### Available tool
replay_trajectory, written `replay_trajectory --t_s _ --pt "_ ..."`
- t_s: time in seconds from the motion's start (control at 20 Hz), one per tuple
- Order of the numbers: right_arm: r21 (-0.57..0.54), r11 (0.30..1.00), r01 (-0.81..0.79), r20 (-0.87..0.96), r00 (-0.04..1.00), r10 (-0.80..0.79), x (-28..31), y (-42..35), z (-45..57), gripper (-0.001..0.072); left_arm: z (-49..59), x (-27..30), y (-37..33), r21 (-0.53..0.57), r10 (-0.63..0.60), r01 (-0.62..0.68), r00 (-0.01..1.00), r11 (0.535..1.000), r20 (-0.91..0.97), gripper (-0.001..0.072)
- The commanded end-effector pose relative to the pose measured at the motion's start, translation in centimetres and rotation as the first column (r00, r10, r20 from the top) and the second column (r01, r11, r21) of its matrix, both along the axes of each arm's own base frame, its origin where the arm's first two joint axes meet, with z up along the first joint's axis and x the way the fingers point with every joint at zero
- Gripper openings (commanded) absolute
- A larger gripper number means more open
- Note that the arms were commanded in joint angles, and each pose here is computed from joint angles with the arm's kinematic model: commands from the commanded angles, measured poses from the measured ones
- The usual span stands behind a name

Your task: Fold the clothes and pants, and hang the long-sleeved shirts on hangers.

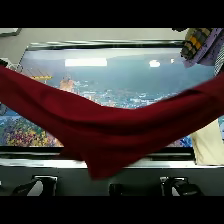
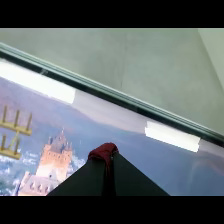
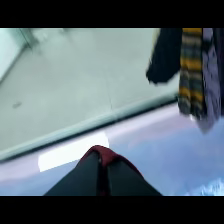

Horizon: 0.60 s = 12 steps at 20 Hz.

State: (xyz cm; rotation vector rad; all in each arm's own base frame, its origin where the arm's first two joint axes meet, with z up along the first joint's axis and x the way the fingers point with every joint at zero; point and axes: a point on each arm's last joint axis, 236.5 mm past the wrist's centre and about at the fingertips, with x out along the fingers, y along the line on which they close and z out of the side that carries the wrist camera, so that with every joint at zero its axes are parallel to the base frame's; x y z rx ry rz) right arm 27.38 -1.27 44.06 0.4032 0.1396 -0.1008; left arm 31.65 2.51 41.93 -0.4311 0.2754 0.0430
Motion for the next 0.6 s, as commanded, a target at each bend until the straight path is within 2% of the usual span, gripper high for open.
replay_trajectory --t_s 0.0,0.15,0.3,0.4,0.55 --pt "0.098 0.995 0.016 -0.378 0.926 0.022 9.0 2.0 -11.3 0.0032 -7.5 4.7 0.9 -0.035 -0.027 0.02 0.981 0.999 -0.19 0.0012" --pt "0.191 0.981 -0.044 -0.639 0.753 0.159 17.6 6.5 -24.5 0.0032 -19.4 9.6 0.3 -0.109 -0.098 0.055 0.892 0.993 -0.441 0.0013" --pt "0.366 0.928 -0.071 -0.752 0.565 0.34 22.7 11.9 -37.7 0.0033 -30.5 13.1 -0.2 -0.171 -0.133 0.035 0.785 0.985 -0.606 0.0013" --pt "0.458 0.888 -0.032 -0.754 0.515 0.408 24.5 14.1 -43.1 0.0033 -36.6 14.7 -0.5 -0.189 -0.15 0.026 0.72 0.982 -0.677 0.0013" --pt "0.551 0.834 0.042 -0.721 0.527 0.45 26.5 15.7 -46.8 0.0039 -43.3 15.6 -0.7 -0.209 -0.171 0.015 0.632 0.978 -0.756 0.0013"
